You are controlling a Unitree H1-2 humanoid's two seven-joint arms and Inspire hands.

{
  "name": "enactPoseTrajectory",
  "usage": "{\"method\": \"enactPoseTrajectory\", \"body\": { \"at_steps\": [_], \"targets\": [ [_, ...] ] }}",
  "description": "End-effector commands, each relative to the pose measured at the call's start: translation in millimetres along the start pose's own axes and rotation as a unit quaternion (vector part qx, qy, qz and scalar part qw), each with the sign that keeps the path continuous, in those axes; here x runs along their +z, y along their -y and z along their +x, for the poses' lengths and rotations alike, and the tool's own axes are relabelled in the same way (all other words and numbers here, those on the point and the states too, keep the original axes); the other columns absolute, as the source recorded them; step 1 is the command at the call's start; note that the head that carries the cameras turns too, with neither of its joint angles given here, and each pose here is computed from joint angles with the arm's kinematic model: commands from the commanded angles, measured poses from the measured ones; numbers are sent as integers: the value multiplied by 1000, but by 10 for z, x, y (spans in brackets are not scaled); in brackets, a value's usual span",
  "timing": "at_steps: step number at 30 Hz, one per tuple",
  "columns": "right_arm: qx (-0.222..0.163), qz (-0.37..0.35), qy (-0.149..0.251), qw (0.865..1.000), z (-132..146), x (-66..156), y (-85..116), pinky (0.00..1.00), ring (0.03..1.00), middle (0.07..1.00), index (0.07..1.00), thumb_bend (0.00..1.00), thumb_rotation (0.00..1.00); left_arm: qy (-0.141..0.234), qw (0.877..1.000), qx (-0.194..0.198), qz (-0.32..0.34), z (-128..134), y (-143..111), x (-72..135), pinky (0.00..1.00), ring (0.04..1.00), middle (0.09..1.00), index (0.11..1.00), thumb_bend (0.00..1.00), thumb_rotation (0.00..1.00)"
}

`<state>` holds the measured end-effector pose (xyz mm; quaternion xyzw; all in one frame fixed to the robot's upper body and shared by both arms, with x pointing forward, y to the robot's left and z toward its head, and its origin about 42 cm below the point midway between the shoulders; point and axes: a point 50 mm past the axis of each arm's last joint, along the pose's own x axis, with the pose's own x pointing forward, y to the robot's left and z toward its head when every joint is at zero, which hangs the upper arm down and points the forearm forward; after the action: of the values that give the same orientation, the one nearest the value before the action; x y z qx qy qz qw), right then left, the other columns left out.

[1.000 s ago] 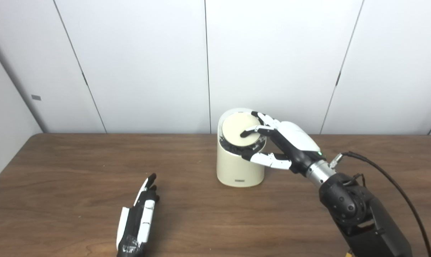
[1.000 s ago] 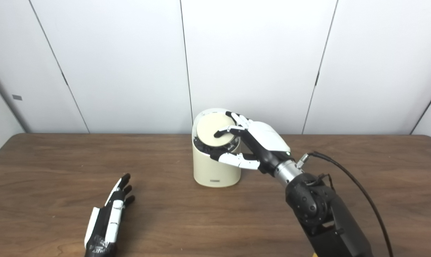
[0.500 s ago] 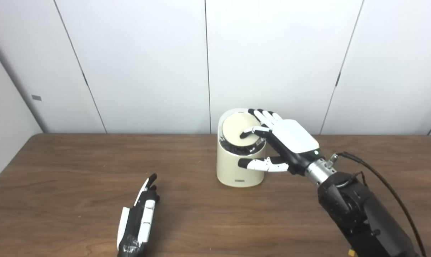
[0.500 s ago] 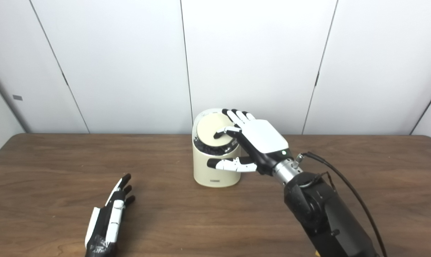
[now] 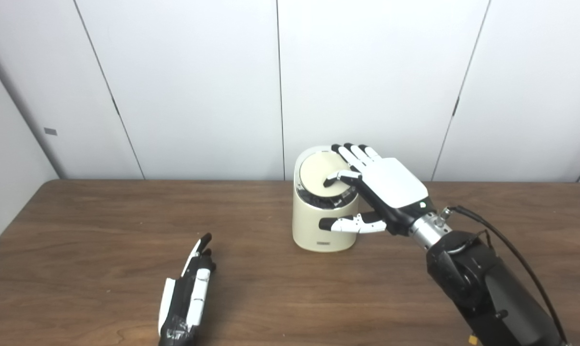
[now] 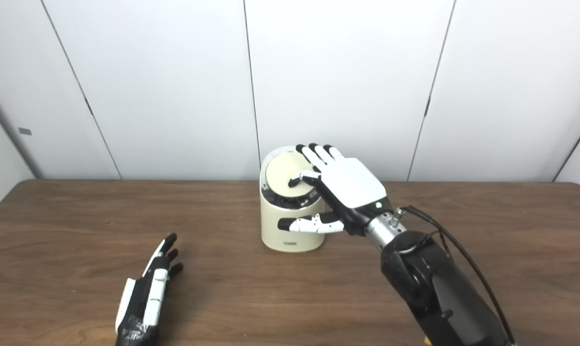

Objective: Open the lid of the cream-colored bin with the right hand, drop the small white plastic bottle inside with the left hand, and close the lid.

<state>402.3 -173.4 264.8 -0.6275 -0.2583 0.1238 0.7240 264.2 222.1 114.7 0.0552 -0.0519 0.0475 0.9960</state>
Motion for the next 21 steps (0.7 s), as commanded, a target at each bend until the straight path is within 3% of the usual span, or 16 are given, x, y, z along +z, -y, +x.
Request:
{"method": "enactPoseTrajectory", "body": {
  "at_steps": [1,14,21],
  "targets": [
    [11,-16,-10,1000,24,-80,20,1000,1000,1000,693,576,1000,-3,1000,-9,-2,7,53,-16,885,968,995,966,637,1000],
    [26,-30,-13,999,26,-90,-8,1000,1000,1000,695,597,1000,1,1000,-5,3,16,70,-7,877,963,987,962,654,1000],
    [15,-12,-11,1000,22,-71,37,1000,1000,1000,711,587,1000,4,1000,-3,0,12,78,-4,870,955,982,960,651,1000]
  ]
}}
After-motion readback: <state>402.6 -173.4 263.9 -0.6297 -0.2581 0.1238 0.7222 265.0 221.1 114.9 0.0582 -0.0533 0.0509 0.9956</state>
